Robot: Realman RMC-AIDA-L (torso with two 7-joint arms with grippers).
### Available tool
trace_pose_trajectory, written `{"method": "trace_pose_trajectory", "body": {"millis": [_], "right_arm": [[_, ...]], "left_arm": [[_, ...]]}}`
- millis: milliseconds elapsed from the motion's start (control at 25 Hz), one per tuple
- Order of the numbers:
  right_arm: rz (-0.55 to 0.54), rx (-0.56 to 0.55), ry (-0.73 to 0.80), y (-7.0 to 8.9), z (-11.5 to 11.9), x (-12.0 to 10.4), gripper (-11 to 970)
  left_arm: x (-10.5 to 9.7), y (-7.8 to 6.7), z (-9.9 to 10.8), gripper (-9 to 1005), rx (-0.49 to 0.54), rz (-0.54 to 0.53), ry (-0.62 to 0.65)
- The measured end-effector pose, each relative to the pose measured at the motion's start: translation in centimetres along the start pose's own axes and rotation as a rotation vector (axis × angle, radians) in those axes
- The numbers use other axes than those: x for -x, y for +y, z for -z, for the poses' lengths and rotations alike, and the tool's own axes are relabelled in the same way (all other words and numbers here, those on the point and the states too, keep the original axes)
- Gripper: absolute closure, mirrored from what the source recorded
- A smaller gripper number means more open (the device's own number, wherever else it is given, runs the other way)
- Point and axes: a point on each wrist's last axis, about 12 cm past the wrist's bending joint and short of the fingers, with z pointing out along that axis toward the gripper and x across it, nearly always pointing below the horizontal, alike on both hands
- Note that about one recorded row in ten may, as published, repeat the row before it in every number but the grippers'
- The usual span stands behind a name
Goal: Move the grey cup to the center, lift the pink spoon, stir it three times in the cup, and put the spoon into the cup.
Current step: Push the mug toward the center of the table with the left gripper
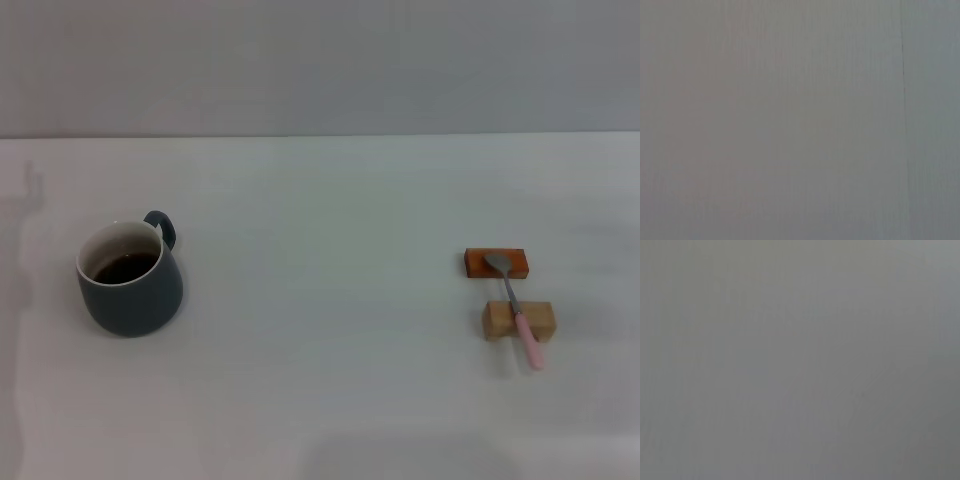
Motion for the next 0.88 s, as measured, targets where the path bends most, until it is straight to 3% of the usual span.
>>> {"method": "trace_pose_trajectory", "body": {"millis": [880], "right_arm": [[-0.004,0.007,-0.001,0.24,-0.01,0.11,604]], "left_arm": [[-0.06,0.02,0.13,437,-0.009,-0.018,0.001]]}}
